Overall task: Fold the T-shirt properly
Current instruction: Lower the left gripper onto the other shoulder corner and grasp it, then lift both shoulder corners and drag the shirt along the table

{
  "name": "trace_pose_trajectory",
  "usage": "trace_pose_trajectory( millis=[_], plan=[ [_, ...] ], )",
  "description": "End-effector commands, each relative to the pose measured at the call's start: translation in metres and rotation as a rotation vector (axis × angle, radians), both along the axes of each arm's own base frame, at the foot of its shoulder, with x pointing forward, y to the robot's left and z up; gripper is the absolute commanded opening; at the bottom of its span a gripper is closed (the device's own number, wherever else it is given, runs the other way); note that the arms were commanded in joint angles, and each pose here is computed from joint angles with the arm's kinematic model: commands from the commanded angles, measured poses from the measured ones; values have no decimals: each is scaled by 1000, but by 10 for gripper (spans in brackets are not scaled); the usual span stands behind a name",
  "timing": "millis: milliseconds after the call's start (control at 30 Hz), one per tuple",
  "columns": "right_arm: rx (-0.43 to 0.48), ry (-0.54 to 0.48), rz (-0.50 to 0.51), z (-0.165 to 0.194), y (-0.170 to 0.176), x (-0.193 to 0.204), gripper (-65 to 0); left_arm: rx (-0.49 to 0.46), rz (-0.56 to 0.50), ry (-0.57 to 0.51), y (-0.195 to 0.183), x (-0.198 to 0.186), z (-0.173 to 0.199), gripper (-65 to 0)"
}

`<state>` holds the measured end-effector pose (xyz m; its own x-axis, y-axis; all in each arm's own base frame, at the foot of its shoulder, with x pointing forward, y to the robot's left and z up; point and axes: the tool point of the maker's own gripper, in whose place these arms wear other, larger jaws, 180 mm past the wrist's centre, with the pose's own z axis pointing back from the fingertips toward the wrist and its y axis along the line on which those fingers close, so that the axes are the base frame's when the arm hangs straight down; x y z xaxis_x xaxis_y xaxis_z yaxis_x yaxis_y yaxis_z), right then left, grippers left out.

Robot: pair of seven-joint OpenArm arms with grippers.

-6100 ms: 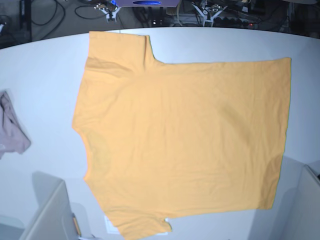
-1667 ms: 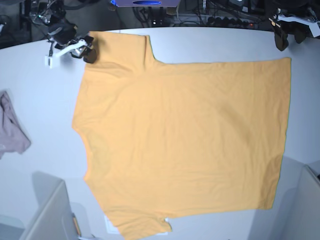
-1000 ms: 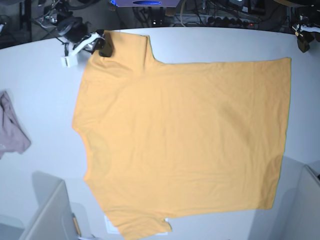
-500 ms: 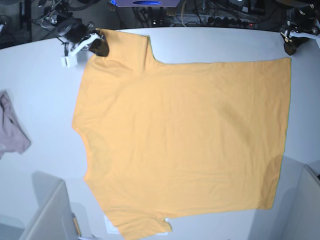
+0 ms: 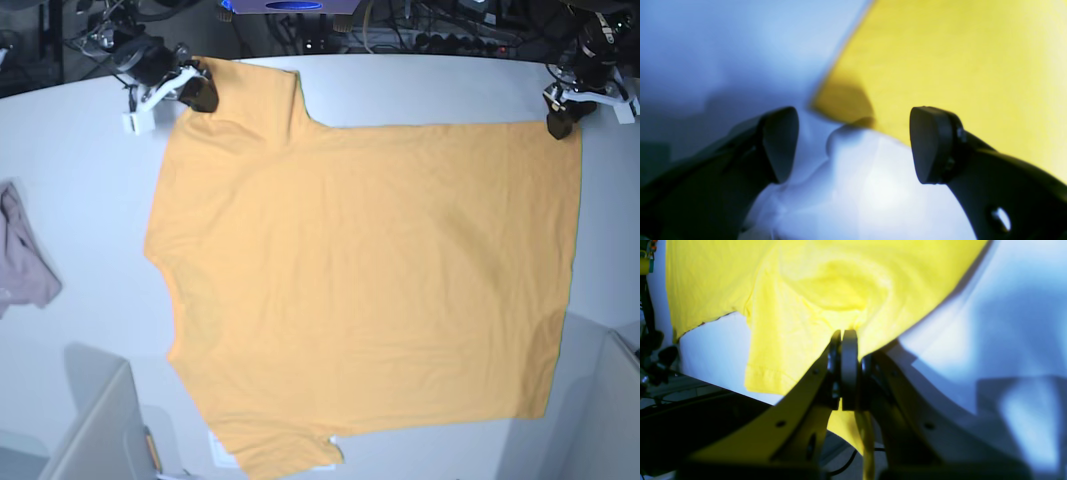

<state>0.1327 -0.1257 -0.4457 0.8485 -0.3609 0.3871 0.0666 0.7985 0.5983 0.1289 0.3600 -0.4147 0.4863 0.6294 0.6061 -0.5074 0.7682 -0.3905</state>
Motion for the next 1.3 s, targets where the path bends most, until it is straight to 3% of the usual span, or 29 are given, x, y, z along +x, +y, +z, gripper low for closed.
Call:
trace_pose_trajectory(
  millis=[0, 167, 400, 500, 700, 1000, 1267],
  plan=[
    [-30, 33, 20, -4, -5, -8, -650, -14, 4, 19, 1, -3, -5, -148],
    [-31, 33, 18, -4, -5, -8, -650, -81, 50, 45, -1, -8, -28, -148],
    [-30, 38, 17, -5, -6, -9, -650, -95, 49, 33, -4, 0, -30, -161],
    [-30, 38, 15, -6, -6, -9, -650, -98, 50, 21, -4, 6, -30, -283],
    [-30, 32, 12, -5, -6, -8, -650, -89, 41, 7, -3, 12, -25, -650],
    [-28, 11, 18, 5, -2, -10, -650, -65, 29, 24, -1, 3, -21, -650],
    [-57, -97, 74, 48, 9, -5, -650, 34, -36, 22, -1, -8, 9, -650]
  ],
)
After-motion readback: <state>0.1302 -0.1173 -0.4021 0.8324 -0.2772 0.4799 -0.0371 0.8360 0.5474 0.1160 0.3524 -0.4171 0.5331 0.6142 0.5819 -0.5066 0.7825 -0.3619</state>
